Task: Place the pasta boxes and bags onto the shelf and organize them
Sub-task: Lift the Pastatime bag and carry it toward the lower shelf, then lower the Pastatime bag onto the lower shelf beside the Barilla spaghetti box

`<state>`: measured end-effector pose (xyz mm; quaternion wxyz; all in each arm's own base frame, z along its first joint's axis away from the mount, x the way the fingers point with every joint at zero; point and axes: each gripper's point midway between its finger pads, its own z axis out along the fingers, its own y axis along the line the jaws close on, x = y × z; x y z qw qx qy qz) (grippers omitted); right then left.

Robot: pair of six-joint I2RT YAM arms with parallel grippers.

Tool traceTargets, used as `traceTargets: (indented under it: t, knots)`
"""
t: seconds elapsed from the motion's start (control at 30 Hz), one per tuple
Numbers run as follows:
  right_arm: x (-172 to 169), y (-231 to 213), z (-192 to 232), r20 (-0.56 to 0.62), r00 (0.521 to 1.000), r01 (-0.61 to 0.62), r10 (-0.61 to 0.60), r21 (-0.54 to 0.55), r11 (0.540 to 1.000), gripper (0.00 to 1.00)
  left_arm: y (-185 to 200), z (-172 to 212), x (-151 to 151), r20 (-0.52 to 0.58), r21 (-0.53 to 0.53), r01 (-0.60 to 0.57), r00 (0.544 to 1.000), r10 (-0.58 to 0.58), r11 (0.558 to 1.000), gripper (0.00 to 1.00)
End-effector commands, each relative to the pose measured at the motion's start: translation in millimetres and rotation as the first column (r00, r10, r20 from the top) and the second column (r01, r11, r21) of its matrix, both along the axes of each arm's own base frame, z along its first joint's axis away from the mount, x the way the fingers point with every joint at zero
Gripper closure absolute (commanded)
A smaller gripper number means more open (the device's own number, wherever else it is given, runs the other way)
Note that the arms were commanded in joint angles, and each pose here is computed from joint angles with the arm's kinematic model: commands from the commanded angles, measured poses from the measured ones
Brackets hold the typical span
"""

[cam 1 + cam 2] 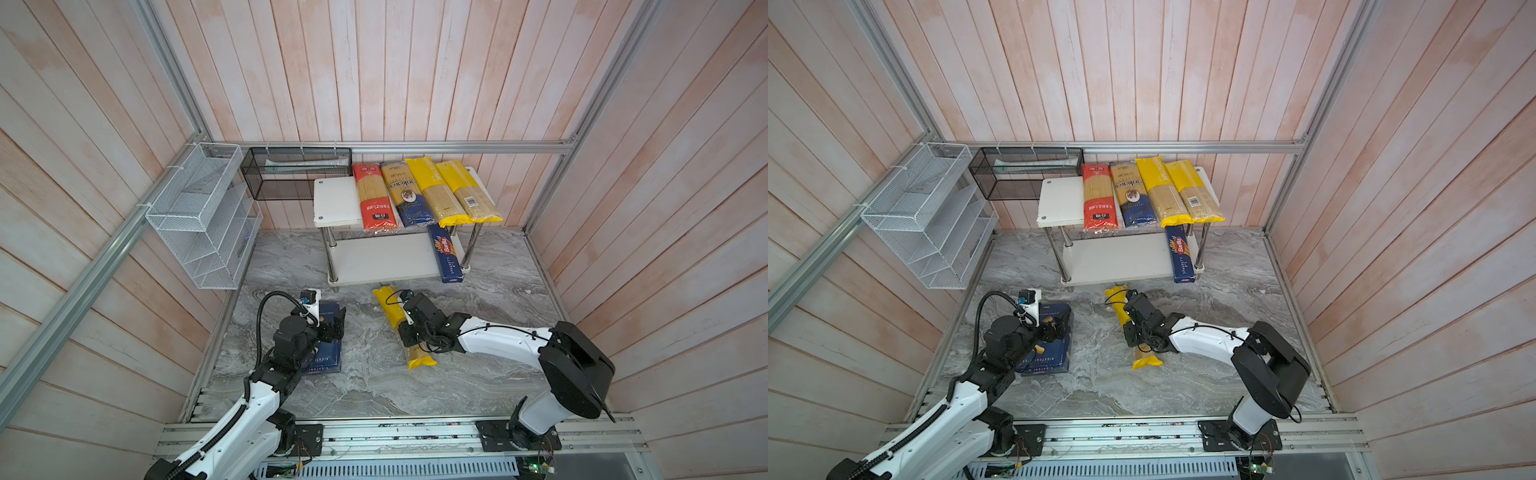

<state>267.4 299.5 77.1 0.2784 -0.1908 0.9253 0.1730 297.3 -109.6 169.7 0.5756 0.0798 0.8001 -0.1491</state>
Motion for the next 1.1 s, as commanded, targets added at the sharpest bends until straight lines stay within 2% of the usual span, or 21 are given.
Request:
traceTargets:
  t: [0.0,0.23,0.67,0.9,1.07]
  knots:
    - [22,5,50,0.125,0.991,0.027,-0.04,0.106,0.994,0.9,1,1,-2,0.006,-0.005,0.004,1.0,-0.004,1.0,0.0]
    - [38,-1,78,0.185,0.98,0.049,-0.078,0.158,0.986,0.94,0,1,-2,0.004,-0.004,0.009,1.0,-0.009,1.0,0.0]
    - [90,-11,113,0.306,0.943,0.099,-0.132,0.121,0.988,0.94,3,2,-3,0.014,-0.01,-0.006,1.0,0.006,1.0,0.0]
    - [112,-28,112,0.312,0.93,0.163,-0.195,0.126,0.978,0.94,1,2,-2,0.009,-0.006,0.003,1.0,-0.003,1.0,0.01]
    - [134,-43,114,0.353,0.908,0.208,-0.226,0.088,0.974,0.94,1,2,-2,0.01,-0.007,0.003,1.0,-0.003,1.0,0.0]
